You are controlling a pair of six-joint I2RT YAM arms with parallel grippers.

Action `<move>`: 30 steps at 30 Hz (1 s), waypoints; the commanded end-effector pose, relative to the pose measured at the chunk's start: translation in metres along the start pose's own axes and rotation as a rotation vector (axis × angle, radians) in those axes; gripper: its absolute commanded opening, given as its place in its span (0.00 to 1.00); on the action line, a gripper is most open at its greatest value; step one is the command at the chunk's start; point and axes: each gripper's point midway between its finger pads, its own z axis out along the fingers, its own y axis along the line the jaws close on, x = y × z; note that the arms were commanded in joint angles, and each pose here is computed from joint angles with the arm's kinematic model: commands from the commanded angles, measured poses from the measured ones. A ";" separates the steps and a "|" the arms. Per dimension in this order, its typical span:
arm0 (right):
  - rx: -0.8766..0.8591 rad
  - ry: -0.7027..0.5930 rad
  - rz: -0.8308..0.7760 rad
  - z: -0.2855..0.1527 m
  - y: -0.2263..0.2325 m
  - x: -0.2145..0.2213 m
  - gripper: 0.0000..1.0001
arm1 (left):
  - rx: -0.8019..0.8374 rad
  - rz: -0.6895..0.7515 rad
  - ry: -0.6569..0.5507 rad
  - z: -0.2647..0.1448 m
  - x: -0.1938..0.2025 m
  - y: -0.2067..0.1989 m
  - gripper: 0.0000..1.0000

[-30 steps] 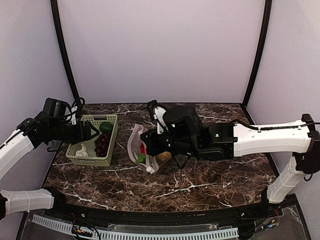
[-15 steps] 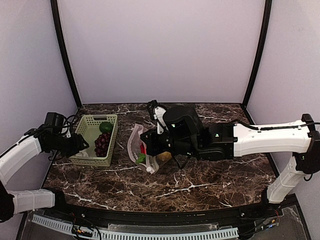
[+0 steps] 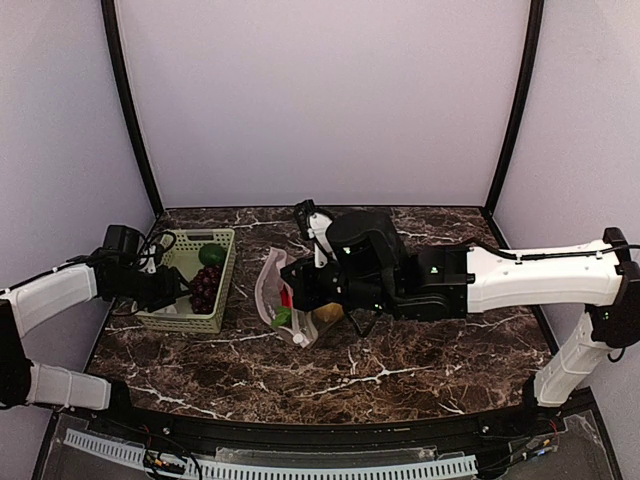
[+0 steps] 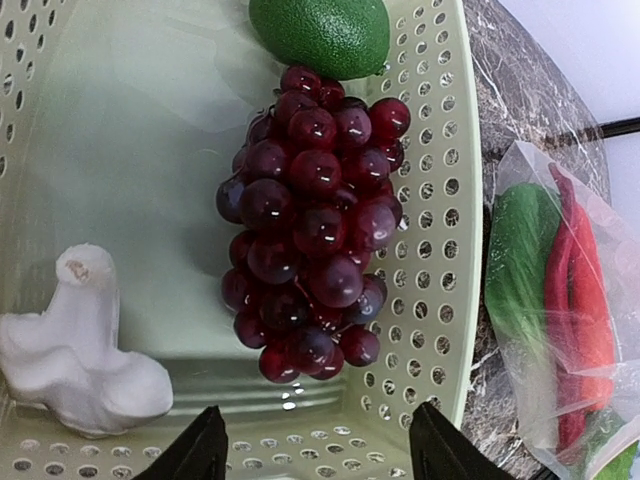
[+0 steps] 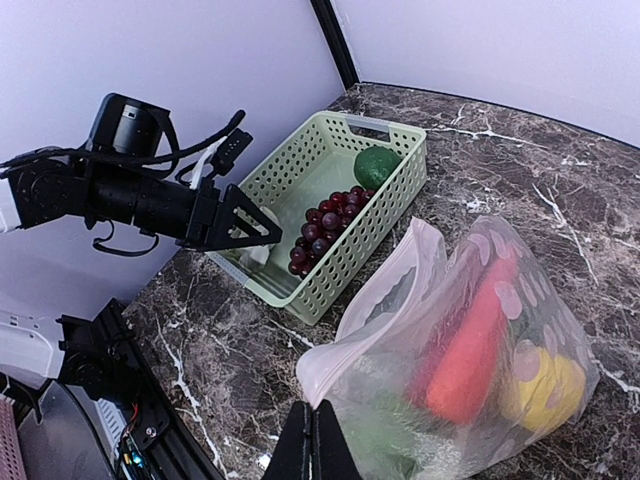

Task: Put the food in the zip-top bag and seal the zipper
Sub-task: Pick up the fake fruit from the bin.

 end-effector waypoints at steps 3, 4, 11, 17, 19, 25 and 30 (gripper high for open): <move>-0.018 -0.038 0.018 -0.004 0.005 -0.016 0.00 | 0.003 0.042 0.012 0.015 -0.018 -0.003 0.72; -0.018 -0.038 0.019 -0.004 0.005 -0.016 0.00 | -0.003 0.039 0.024 0.020 -0.019 -0.001 0.73; -0.008 -0.043 0.024 -0.008 0.001 -0.017 0.00 | 0.005 0.031 0.066 0.042 -0.028 -0.002 0.79; -0.004 -0.043 0.027 -0.009 0.000 -0.017 0.00 | 0.014 0.040 0.102 0.058 -0.027 -0.008 0.80; -0.004 -0.044 0.029 -0.010 0.000 -0.017 0.00 | 0.010 0.038 0.115 0.063 -0.025 -0.008 0.80; -0.002 -0.043 0.032 -0.010 -0.001 -0.017 0.00 | -0.019 0.054 0.127 0.074 -0.021 -0.008 0.76; 0.001 -0.042 0.031 -0.011 -0.002 -0.016 0.00 | -0.073 0.084 0.139 0.081 -0.019 -0.002 0.75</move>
